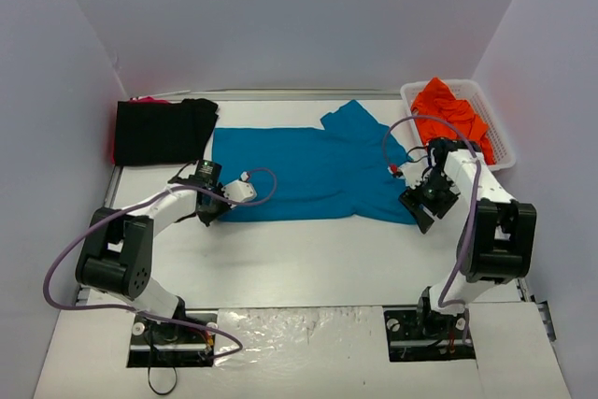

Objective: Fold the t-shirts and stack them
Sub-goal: Fold the flattened tshirt in 1/3 of the way

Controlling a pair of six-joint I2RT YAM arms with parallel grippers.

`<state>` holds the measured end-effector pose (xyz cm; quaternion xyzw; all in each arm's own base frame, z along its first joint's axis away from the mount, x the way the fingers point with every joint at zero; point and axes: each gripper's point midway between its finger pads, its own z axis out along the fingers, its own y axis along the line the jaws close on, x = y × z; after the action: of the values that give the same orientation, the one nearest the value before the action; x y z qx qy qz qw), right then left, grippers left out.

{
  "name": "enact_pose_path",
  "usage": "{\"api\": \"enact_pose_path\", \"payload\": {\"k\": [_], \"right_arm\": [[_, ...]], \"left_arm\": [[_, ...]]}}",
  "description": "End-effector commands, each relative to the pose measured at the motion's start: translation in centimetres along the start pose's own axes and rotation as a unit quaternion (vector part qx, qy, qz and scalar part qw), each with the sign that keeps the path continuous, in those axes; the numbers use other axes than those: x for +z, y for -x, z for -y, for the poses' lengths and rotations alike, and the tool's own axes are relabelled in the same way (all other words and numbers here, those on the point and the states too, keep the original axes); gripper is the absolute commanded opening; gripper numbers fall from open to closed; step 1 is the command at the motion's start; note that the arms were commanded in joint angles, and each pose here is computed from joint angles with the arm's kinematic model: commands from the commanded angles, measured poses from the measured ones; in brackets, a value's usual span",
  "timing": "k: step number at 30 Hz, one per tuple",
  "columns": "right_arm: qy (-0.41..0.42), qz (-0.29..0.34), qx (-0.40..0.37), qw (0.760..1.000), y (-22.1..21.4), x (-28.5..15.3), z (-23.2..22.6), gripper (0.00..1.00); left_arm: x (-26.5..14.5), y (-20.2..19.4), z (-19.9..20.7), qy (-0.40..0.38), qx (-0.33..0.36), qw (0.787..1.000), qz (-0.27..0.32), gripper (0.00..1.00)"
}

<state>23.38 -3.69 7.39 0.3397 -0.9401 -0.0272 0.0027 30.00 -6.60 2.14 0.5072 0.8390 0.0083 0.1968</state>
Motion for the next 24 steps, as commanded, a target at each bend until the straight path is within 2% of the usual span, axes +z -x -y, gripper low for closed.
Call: {"api": "enact_pose_path", "payload": {"k": [1, 10, 17, 20, 21, 22, 23, 24], "right_arm": [[0.072, -0.024, -0.015, 0.997, -0.3, 1.5, -1.6, 0.63], [0.120, -0.024, -0.014, 0.992, 2.2, 3.7, -0.9, 0.61], [0.126, -0.032, -0.016, 0.991, 3.1, 4.8, -0.7, 0.53], [0.119, -0.033, -0.013, 0.992, 3.3, 5.2, -0.4, 0.43], [0.122, -0.042, -0.014, 0.992, 3.2, 5.7, -0.5, 0.29], [0.122, -0.042, -0.014, 0.992, 3.2, 5.7, -0.5, 0.29], [0.121, -0.044, -0.015, 0.992, 3.2, 5.8, -0.4, 0.24], [0.122, -0.046, -0.014, 0.991, 3.2, 5.9, -0.4, 0.09]], "left_arm": [[-0.5, 0.6, 0.7, -0.004, -0.008, 1.000, 0.010, 0.02], [-0.1, 0.2, 1.4, -0.006, -0.011, 1.000, 0.006, 0.02], [0.2, 0.1, 1.5, -0.008, -0.015, 1.000, 0.004, 0.02], [0.2, 0.1, 1.5, -0.008, -0.018, 1.000, 0.004, 0.02], [0.2, 0.0, 1.6, -0.009, -0.019, 1.000, 0.003, 0.03], [0.1, 0.0, 1.5, -0.009, -0.019, 1.000, 0.004, 0.03], [0.0, 0.1, 1.5, -0.008, -0.018, 1.000, 0.004, 0.02], [0.0, 0.0, 1.6, -0.008, -0.018, 1.000, 0.004, 0.02]]}}
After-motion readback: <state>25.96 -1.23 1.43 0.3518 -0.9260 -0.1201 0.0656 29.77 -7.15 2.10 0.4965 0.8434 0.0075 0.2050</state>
